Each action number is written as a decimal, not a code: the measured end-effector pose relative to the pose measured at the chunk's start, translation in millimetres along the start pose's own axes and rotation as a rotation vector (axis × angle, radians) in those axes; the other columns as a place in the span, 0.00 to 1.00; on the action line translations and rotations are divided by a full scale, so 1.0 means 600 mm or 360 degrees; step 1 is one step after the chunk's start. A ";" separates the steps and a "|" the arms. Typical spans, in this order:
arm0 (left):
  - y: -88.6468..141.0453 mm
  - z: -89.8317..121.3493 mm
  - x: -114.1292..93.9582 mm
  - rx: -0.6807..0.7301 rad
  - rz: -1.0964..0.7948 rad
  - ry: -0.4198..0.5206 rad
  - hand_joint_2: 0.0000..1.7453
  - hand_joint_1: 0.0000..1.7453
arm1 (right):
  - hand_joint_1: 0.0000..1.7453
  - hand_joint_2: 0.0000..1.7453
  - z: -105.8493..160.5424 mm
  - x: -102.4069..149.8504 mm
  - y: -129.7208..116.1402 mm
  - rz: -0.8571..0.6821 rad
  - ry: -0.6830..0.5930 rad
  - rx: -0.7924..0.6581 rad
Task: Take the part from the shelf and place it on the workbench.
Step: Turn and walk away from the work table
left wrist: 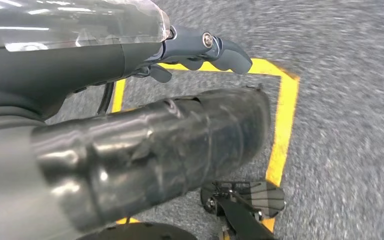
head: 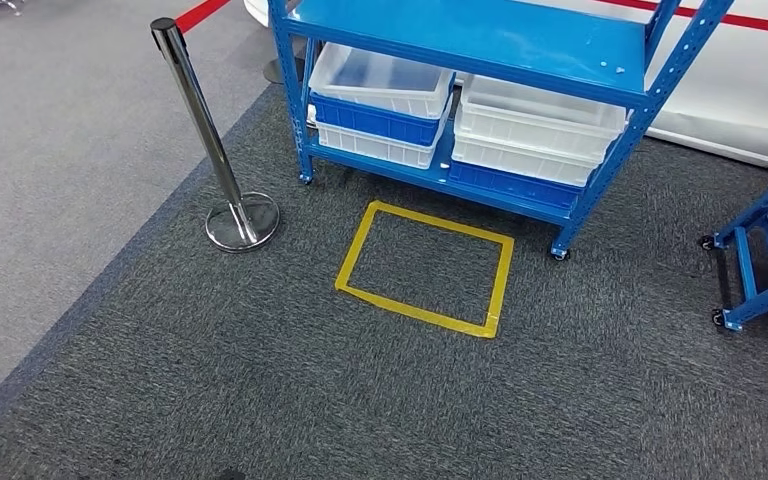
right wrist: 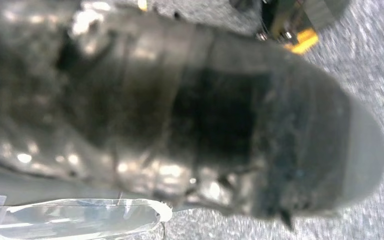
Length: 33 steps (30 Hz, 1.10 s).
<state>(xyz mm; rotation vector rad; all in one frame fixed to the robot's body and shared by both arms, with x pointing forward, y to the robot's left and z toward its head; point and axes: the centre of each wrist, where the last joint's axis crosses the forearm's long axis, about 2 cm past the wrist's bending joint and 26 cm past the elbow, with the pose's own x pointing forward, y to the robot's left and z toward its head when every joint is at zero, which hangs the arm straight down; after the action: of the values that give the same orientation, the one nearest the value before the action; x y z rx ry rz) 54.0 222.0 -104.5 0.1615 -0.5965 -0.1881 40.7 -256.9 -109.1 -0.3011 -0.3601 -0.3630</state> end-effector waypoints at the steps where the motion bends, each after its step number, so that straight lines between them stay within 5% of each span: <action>1: 0.000 0.000 0.000 -0.0004 -0.0001 -0.0001 0.00 0.00 | 0.00 0.00 0.000 0.000 0.001 0.0006 0.0005 0.0012; 33: 0.000 0.003 -0.006 -0.0033 0.0000 -0.0015 0.00 0.00 | 0.00 0.00 0.002 0.000 0.007 0.0075 0.0025 0.0114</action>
<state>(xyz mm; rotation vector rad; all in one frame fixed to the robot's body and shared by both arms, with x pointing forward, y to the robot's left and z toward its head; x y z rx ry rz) 50.2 222.4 -105.1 0.1406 -0.6038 -0.1950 41.9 -253.1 -109.1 -0.2359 -0.3490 -0.3052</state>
